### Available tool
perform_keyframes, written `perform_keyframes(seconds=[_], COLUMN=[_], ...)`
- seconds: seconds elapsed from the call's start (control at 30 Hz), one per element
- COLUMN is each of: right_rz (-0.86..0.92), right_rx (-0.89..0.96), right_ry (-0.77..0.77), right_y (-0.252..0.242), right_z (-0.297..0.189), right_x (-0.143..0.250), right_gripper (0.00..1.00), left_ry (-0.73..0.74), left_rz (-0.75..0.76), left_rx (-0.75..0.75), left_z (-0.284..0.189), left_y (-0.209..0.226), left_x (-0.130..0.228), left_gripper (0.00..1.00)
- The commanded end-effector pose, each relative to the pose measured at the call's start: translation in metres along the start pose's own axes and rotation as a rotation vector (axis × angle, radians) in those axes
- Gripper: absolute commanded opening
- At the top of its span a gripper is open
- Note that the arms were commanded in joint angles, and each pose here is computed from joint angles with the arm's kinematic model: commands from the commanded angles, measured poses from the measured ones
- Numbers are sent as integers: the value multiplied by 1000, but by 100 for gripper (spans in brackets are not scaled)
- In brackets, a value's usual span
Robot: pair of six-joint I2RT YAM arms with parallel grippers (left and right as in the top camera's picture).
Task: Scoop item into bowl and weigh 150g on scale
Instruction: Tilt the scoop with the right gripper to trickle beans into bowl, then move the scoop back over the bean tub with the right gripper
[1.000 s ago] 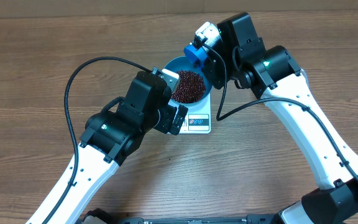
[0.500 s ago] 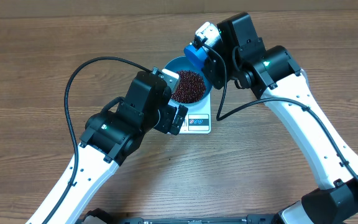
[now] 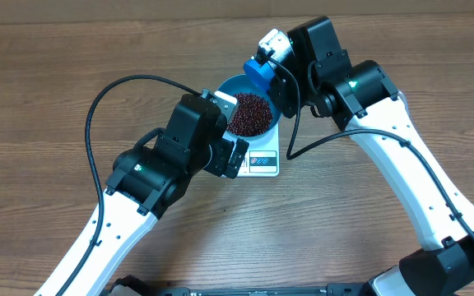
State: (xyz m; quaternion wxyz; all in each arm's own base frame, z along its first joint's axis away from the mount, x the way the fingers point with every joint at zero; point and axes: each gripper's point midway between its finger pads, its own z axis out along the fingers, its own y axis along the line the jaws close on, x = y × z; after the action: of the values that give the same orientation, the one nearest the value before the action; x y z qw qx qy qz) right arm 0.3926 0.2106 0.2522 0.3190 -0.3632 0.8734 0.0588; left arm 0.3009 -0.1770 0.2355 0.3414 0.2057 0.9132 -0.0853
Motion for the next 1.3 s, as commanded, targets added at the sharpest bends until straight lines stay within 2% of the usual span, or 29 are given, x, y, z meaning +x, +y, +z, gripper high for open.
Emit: perform_keyframes(seconds=[0.0, 0.2, 0.4, 0.53, 0.73, 0.93, 1.27], right_rz=[-14, 31, 442, 620, 777, 879, 903], right_rx=[18, 59, 539, 740, 793, 738, 673], right_ry=[-60, -54, -23, -2, 91, 231, 403], right_y=[-1, -8, -93, -127, -148, -162, -161], right_z=[-20, -21, -45, -65, -75, -70, -28], right_x=[-14, -13, 14, 43, 86, 131, 167], right_gripper=[4, 4, 4, 4, 4, 4, 4], left_ry=[-35, -35, -36, -35, -33, -33, -33], left_rz=[20, 20, 19, 20, 20, 20, 20], left_rx=[5, 5, 6, 6, 8, 8, 8], left_z=[-8, -8, -8, -8, -8, -8, -8], left_y=[-1, -1, -1, -1, -1, -1, -1], left_x=[-10, -10, -10, -10, -10, -10, -9], left_gripper=[100, 99, 99, 100, 100, 99, 100])
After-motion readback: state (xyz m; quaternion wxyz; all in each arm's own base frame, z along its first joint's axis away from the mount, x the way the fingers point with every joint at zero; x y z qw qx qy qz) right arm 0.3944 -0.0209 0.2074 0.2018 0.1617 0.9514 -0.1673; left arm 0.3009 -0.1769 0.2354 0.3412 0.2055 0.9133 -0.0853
